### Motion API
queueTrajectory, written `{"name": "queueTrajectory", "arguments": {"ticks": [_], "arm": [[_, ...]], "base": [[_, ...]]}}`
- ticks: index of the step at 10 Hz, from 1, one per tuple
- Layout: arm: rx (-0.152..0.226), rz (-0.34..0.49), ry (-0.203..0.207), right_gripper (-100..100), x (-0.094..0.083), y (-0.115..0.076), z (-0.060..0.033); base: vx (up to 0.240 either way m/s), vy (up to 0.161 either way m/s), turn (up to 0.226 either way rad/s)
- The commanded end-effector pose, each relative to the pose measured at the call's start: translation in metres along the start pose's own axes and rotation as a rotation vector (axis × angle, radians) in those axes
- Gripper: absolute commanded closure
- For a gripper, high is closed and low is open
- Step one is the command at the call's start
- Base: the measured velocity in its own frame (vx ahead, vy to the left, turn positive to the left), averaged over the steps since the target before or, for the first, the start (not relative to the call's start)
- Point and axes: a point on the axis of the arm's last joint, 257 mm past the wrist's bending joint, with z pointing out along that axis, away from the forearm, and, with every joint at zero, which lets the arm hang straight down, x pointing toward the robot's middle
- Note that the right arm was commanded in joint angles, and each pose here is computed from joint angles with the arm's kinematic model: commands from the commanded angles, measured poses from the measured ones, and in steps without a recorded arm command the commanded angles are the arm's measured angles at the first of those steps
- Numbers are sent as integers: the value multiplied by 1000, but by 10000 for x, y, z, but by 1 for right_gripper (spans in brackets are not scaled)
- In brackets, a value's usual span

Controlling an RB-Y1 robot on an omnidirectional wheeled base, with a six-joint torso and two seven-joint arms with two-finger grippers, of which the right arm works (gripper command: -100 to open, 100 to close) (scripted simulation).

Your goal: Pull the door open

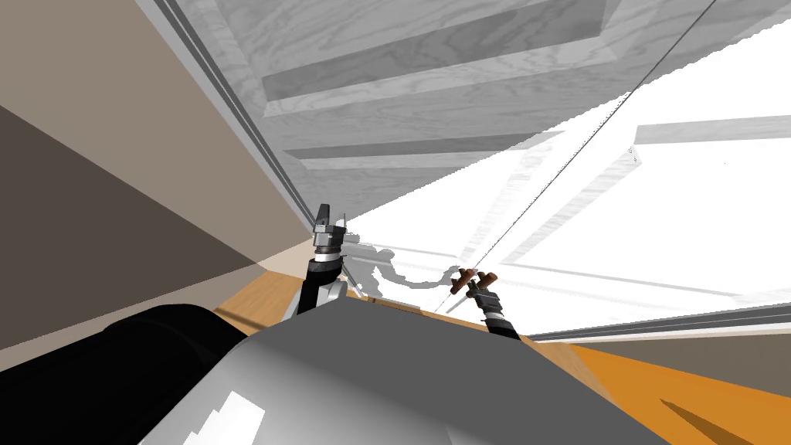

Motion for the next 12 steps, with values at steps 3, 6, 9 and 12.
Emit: {"name": "queueTrajectory", "arguments": {"ticks": [3, 6, 9, 12], "arm": [[0, 1, -1, 100, -1, 2, -1], [25, 16, 25, 100, 75, -145, -123], [37, 23, 36, 100, 108, -214, -182], [58, 34, 54, 100, 160, -328, -281]], "base": [[-2, -1, 1], [-163, -45, 1], [-126, -21, -39], [-142, -52, -14]]}}
